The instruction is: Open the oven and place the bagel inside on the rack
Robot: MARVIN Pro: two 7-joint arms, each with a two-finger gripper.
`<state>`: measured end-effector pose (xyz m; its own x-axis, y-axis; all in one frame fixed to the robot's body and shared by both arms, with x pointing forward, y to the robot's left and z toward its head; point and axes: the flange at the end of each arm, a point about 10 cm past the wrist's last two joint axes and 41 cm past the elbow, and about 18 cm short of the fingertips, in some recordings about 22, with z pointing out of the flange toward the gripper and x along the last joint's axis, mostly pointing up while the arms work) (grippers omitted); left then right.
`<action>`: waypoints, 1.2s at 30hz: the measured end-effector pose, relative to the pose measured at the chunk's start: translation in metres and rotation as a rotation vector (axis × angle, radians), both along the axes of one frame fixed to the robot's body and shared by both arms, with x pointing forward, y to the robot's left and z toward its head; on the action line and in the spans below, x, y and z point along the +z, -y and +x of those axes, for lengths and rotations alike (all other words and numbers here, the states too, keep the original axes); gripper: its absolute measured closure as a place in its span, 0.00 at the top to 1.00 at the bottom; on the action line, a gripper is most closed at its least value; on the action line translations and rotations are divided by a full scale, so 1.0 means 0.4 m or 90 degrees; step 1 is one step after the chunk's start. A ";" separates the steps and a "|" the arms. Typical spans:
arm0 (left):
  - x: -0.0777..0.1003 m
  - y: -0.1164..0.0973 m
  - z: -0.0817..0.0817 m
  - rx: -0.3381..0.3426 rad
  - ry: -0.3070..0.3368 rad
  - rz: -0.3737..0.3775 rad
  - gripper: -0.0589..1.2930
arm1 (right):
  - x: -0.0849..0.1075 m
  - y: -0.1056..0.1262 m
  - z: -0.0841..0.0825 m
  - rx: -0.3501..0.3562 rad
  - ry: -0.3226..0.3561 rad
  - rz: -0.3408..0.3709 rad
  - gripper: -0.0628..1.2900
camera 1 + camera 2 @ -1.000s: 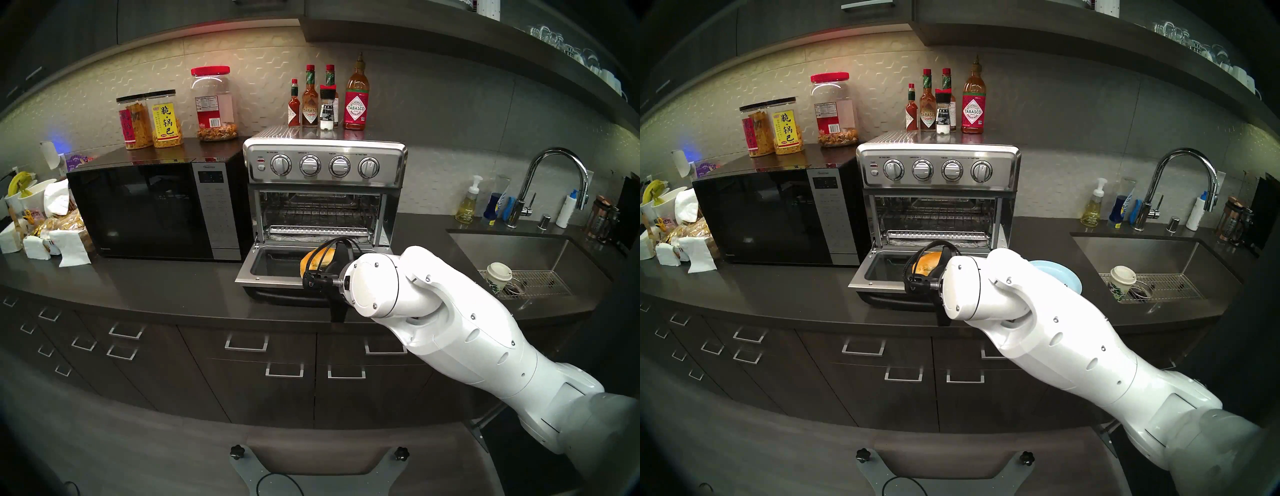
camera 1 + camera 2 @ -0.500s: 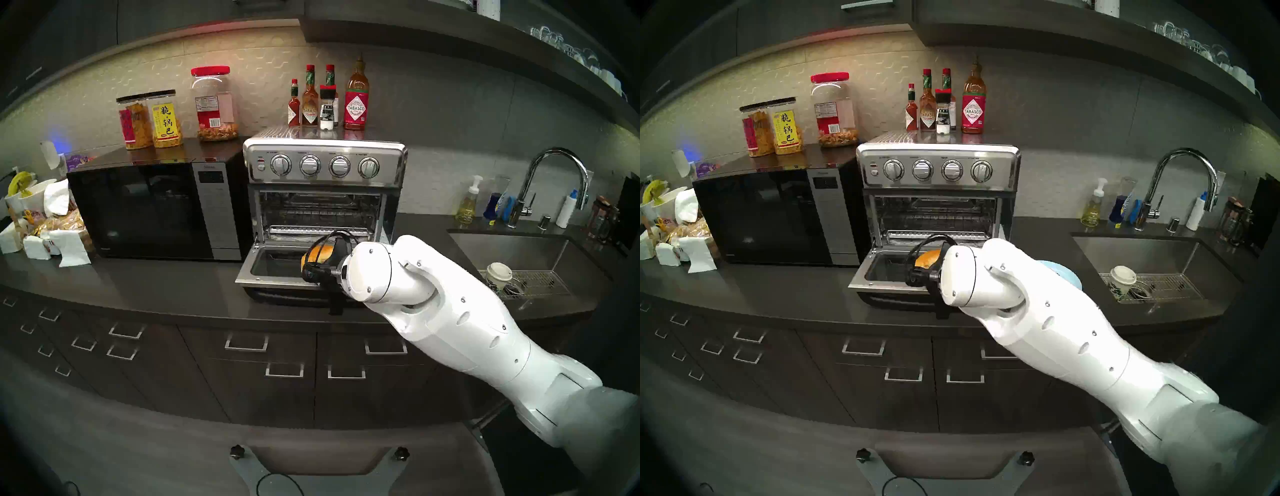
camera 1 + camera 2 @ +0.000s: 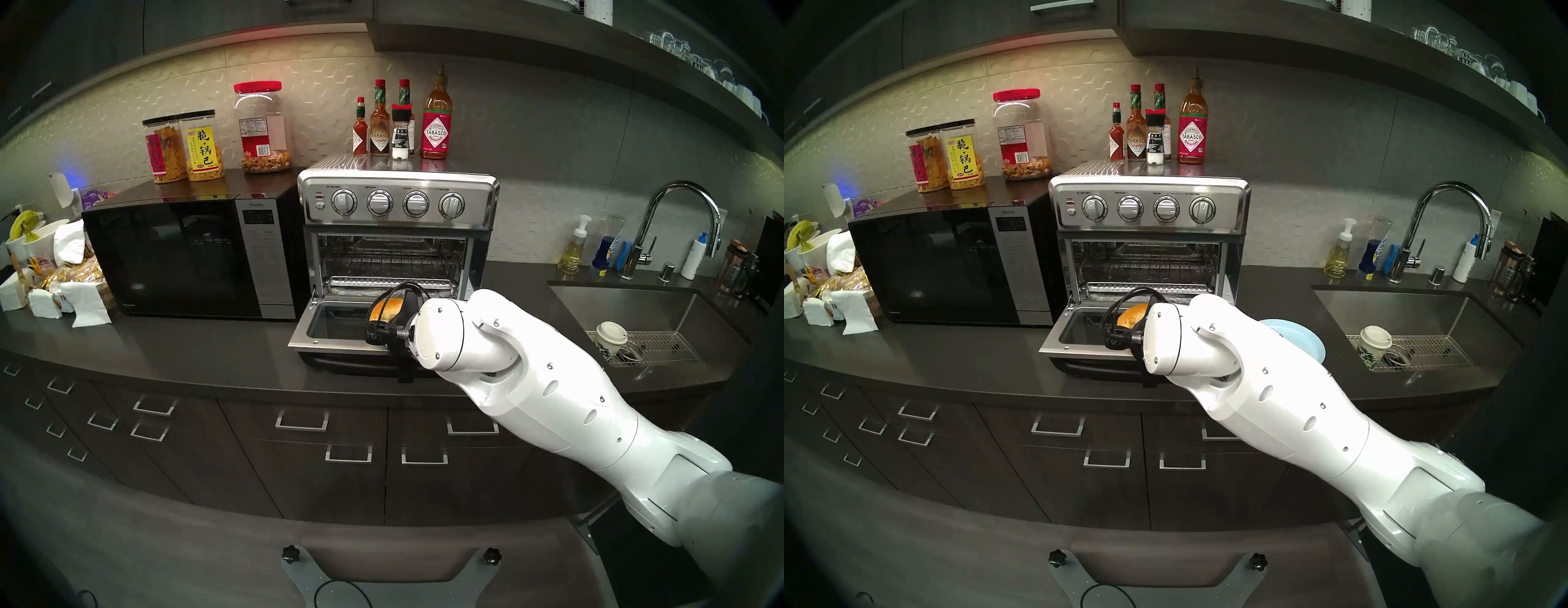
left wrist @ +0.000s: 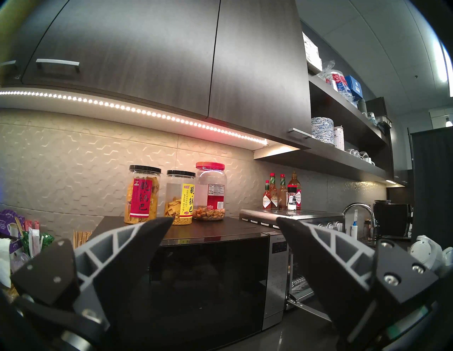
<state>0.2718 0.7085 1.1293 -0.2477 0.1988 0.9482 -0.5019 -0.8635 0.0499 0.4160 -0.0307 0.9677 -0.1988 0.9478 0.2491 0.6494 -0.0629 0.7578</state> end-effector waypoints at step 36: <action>0.004 -0.001 0.001 -0.002 0.003 0.001 0.94 | 0.047 -0.057 0.038 -0.031 0.058 0.043 0.05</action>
<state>0.2723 0.7090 1.1308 -0.2516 0.1975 0.9475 -0.5049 -0.8620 0.0456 0.4313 -0.0078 0.9867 -0.1773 0.9386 0.2959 0.5727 -0.1461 0.8066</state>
